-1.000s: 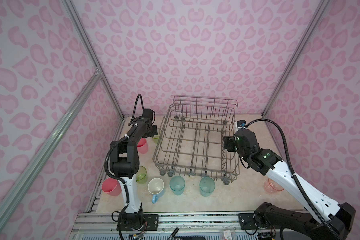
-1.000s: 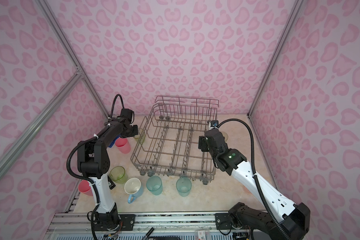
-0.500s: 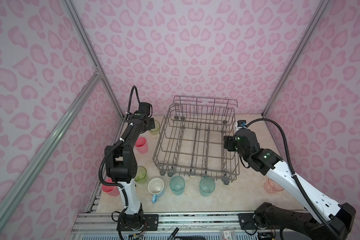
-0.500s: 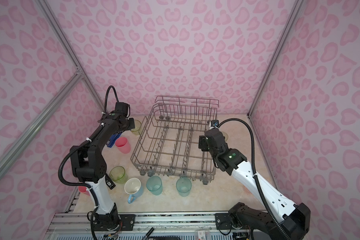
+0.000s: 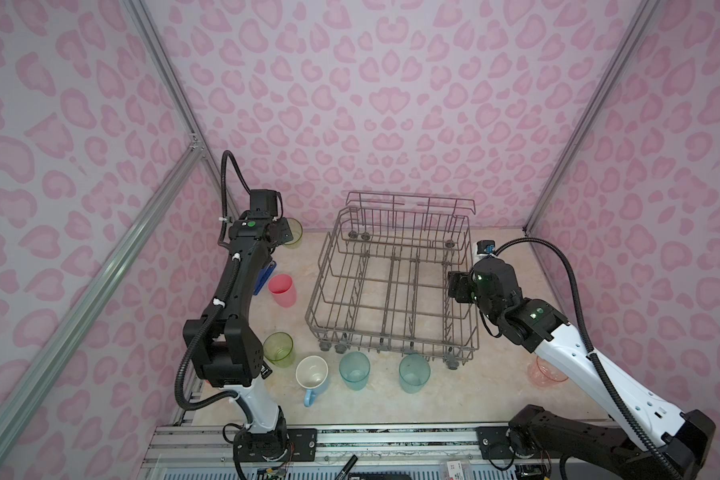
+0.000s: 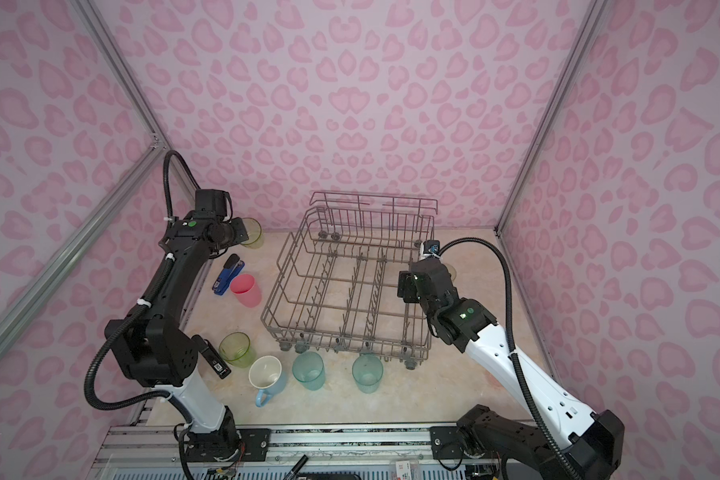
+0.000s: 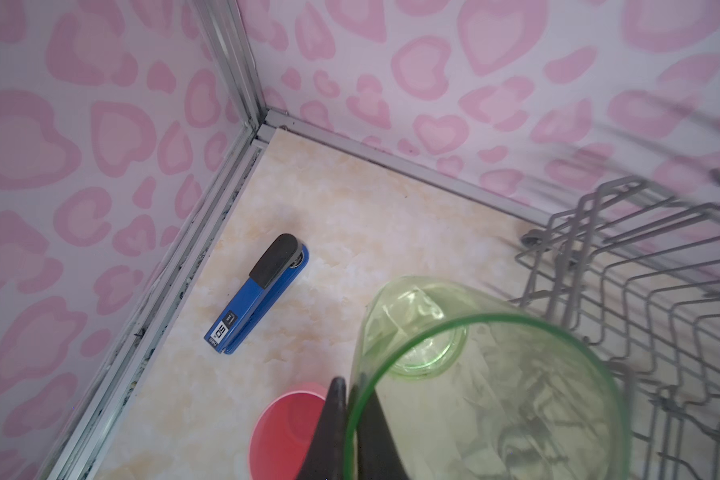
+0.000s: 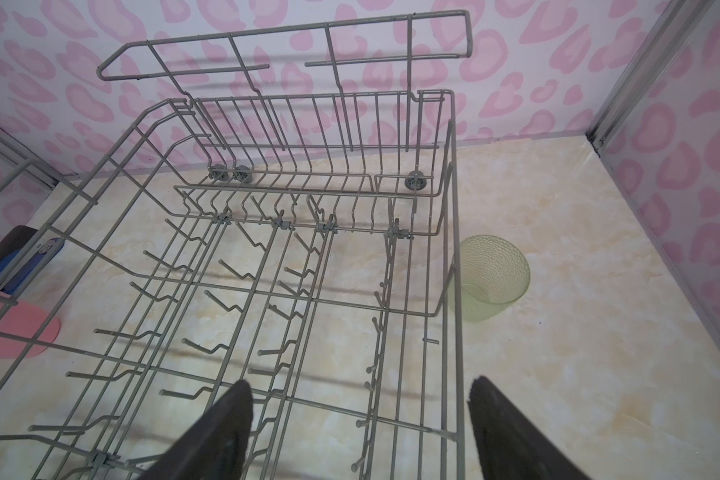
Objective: Load the cups into the dish rack
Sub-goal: 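Lift green cup over rack with left gripper while right gripper reaches for it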
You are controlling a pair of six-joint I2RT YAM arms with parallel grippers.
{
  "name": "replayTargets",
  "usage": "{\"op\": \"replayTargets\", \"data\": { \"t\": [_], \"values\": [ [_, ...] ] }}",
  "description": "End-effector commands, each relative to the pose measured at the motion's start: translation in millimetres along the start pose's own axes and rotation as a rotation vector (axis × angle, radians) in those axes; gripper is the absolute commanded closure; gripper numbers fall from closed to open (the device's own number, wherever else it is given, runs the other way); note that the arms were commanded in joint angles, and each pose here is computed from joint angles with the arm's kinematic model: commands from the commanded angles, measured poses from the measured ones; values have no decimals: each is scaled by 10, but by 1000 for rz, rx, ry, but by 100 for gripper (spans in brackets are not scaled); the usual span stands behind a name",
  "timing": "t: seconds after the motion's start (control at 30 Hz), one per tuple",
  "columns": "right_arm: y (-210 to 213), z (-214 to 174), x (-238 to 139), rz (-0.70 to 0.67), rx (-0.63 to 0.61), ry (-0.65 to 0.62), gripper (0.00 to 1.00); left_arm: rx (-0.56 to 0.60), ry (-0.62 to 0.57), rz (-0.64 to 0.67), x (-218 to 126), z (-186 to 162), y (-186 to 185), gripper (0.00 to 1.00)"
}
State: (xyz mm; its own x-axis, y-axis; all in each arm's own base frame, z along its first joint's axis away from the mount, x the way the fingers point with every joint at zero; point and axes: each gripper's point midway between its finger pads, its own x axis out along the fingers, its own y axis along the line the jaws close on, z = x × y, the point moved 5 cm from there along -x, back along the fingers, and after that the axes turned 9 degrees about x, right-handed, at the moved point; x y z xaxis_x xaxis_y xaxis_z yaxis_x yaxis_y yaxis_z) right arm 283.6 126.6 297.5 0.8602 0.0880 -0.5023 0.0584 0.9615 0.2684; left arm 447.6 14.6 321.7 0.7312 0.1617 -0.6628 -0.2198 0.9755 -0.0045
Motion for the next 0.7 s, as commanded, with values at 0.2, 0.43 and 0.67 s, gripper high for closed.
{"op": "replayTargets", "data": {
  "t": [0.2,0.43,0.67],
  "values": [
    [138,121,-65,94,111,7,16,-96,-170,-461,-831,273,-490,94],
    [375,430,-68,310,325,14,12,-147,-198,-815,-1214,191,-1014,92],
    [678,801,-10,550,593,27,5,-229,-221,-1044,-1413,24,-1395,92]
  ]
}}
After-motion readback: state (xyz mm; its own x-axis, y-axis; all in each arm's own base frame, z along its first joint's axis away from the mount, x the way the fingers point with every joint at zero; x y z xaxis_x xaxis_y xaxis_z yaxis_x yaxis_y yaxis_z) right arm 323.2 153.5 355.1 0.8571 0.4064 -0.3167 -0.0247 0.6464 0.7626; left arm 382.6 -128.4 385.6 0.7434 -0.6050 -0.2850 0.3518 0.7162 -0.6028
